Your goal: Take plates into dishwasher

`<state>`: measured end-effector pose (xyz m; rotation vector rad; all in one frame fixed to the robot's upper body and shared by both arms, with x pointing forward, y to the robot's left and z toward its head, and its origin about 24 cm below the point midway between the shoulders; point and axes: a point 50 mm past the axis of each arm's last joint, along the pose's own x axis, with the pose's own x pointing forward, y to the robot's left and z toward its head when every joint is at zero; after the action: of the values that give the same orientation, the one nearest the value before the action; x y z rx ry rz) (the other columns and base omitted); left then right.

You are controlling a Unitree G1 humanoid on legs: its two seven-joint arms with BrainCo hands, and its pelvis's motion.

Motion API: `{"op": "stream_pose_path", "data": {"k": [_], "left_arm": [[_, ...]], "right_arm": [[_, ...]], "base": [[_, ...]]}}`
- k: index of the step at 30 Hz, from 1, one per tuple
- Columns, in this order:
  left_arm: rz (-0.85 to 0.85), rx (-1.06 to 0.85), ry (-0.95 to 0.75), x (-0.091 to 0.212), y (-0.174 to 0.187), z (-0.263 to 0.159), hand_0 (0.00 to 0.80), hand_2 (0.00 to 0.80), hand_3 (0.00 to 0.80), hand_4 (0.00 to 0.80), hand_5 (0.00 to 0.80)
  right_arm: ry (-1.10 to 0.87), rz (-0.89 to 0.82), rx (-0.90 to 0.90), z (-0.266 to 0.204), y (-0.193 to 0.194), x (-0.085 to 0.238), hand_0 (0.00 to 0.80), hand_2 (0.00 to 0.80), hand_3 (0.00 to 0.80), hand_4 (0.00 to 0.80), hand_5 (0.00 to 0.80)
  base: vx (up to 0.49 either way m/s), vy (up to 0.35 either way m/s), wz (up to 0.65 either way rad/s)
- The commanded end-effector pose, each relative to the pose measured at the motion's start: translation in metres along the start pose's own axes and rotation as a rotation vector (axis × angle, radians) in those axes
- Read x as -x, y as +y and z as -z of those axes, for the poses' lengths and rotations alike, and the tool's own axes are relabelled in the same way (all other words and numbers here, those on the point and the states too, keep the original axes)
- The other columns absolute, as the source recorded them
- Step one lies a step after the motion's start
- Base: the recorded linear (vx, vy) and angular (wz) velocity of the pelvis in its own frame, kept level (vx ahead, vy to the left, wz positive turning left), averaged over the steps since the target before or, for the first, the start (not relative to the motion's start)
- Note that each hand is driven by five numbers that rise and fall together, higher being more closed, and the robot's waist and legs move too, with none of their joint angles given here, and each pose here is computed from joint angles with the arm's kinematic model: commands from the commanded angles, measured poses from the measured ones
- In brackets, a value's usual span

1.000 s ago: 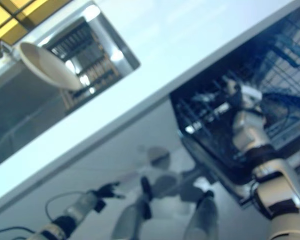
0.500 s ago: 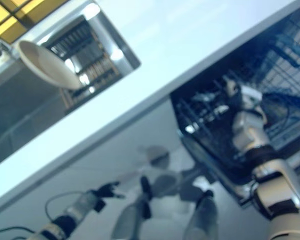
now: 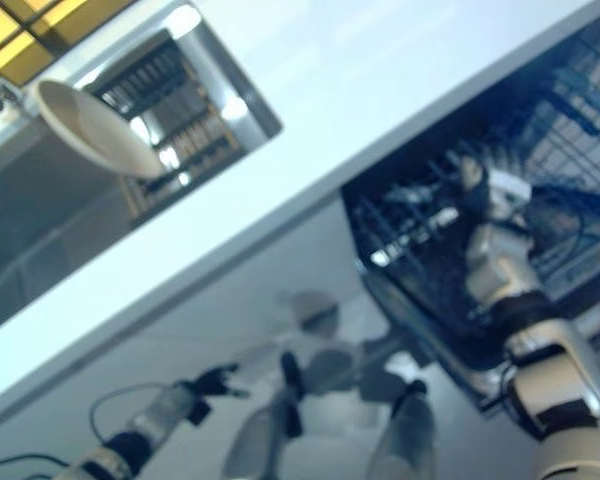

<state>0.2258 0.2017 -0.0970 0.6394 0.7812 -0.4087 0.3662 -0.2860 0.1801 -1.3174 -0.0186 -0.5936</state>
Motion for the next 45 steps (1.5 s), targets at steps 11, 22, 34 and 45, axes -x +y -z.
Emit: {"op": "stream_pose_path", "data": {"k": [11,22,34,45], "left_arm": [[-0.058,-0.033,0.004,0.003,0.01,0.006,0.0,0.0,0.0,0.0,0.0],[-0.051,-0.033,0.053,0.005,0.005,0.019,0.0,0.0,0.0,0.0,0.0],[-0.051,-0.036,0.088,0.006,0.001,0.027,0.0,0.0,0.0,0.0,0.0],[-0.045,0.009,0.136,0.008,-0.01,0.042,0.0,0.0,0.0,0.0,0.0]], "right_arm": [[0.032,0.354,-0.346,0.015,-0.051,0.004,0.0,0.0,0.0,0.0,0.0],[-0.098,0.411,-0.472,0.009,-0.069,0.022,0.0,0.0,0.0,0.0,0.0],[-0.222,0.4,-0.615,-0.005,-0.075,0.042,0.0,0.0,0.0,0.0,0.0],[-0.463,0.581,-0.855,-0.025,-0.127,0.062,0.0,0.0,0.0,0.0,0.0]], "base": [[0.017,0.033,-0.01],[0.026,0.03,-0.03],[0.021,0.004,-0.06],[0.033,0.032,-0.01]]}}
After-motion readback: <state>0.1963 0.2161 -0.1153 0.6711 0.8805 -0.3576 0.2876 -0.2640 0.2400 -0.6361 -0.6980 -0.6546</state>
